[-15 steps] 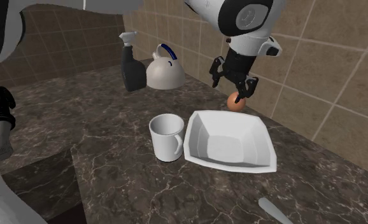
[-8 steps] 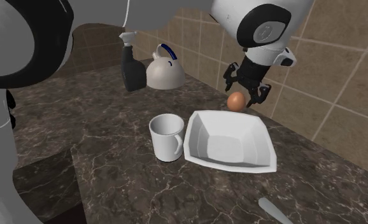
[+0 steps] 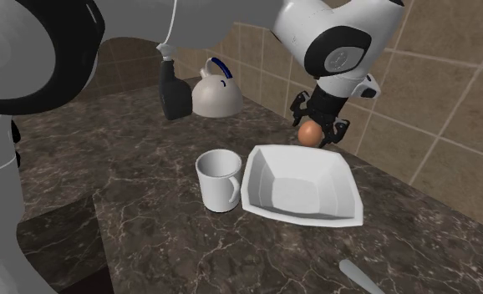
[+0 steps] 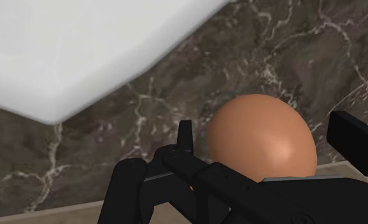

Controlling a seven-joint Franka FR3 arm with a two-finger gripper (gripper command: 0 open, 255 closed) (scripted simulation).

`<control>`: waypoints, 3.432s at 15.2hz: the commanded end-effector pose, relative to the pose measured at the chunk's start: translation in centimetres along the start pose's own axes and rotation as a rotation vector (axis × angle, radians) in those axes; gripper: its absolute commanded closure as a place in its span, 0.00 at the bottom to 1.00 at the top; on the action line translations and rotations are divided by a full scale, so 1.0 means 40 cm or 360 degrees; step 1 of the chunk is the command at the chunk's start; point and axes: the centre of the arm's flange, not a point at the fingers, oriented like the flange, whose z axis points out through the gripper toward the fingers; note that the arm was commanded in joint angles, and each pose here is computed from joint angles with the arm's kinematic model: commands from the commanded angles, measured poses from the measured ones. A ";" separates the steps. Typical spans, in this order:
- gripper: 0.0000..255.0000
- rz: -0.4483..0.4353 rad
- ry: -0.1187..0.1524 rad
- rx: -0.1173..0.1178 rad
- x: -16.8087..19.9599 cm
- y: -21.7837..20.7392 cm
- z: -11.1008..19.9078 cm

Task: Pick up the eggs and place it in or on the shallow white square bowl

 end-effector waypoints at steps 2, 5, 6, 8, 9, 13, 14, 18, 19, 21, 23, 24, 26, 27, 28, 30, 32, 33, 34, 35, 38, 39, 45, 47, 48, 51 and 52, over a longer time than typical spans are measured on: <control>0.00 0.0000 0.0000 0.0000 0.000 0.000 0.001; 1.00 0.0000 0.0000 0.0000 0.000 0.000 0.001; 1.00 0.0000 0.0000 0.0000 0.000 0.000 0.001; 1.00 0.0000 0.0000 0.0000 0.000 0.000 0.001; 1.00 0.0000 0.0000 0.0000 0.000 0.000 0.001; 1.00 0.0000 0.0000 0.0000 0.000 0.000 0.001; 1.00 0.0000 0.0000 0.0000 0.000 0.000 0.001; 1.00 0.0000 0.0000 0.0000 0.005 -0.016 -0.049; 1.00 0.0000 0.0000 0.0000 0.006 -0.020 -0.062; 1.00 0.0000 0.0000 0.0000 0.008 -0.027 -0.087; 1.00 0.0000 0.0000 0.0000 0.011 -0.035 -0.112; 1.00 0.0000 0.0000 0.0000 0.012 -0.039 -0.125; 1.00 0.0000 0.0000 0.0000 0.014 -0.047 -0.150; 1.00 0.0000 0.0000 0.0000 0.015 -0.051 -0.163; 1.00 0.0000 0.0000 0.0000 0.017 -0.055 -0.175; 1.00 0.0000 0.0000 0.0000 0.019 -0.062 -0.200; 1.00 0.0000 0.0000 0.0000 0.021 -0.070 -0.225; 1.00 0.0000 0.0000 0.0000 0.023 -0.074 -0.238; 1.00 0.0000 0.0000 0.0000 0.024 -0.078 -0.250; 1.00 0.0000 0.0000 0.0000 0.025 -0.082 -0.263; 1.00 0.0000 0.0000 0.0000 0.028 -0.093 -0.301; 1.00 0.0000 0.0000 0.0000 0.029 -0.095 -0.306; 1.00 0.0000 0.0000 0.0000 -0.146 -0.015 -0.352; 1.00 0.0000 0.0000 0.0000 -0.205 0.011 -0.367; 1.00 0.0000 0.0000 0.0000 -0.234 0.024 -0.375; 1.00 0.0000 0.0000 0.0000 -0.322 0.064 -0.398; 1.00 0.0000 0.0000 0.0000 -0.351 0.077 -0.406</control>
